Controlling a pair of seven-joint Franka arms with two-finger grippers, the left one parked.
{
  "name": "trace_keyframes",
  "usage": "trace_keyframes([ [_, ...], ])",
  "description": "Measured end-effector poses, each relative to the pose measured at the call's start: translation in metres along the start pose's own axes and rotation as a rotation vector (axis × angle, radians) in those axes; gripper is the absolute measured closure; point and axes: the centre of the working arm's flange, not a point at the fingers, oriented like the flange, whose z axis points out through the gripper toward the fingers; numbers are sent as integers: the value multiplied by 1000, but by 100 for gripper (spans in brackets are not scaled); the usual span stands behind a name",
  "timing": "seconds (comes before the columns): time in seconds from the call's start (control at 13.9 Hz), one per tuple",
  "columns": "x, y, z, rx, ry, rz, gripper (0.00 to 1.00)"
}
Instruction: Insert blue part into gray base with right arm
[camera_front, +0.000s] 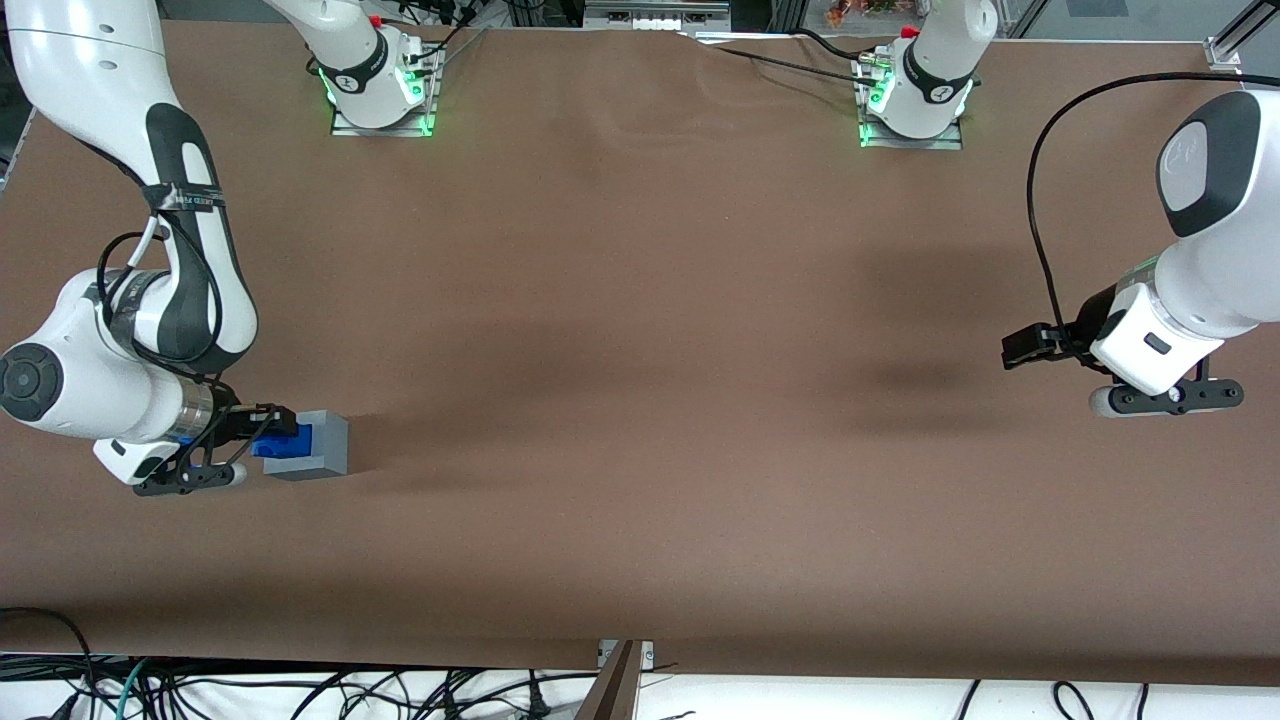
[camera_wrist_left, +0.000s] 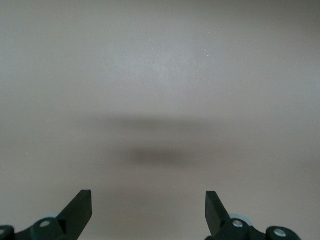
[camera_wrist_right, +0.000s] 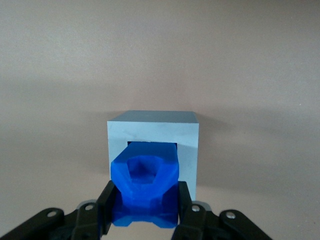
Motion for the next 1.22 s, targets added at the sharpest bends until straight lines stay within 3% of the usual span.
trace_keyframes([
  [0.36,6,-12,-9,-1,23,37,1],
  [0.58,9,-44,-45,4,51,39,0],
  [0.72,-1,-66,-100,16,61,24,1],
  [1.01,-66,-75,-231,-7,30,4,0],
  [1.22,-104,-75,-279,-15,22,7,0],
])
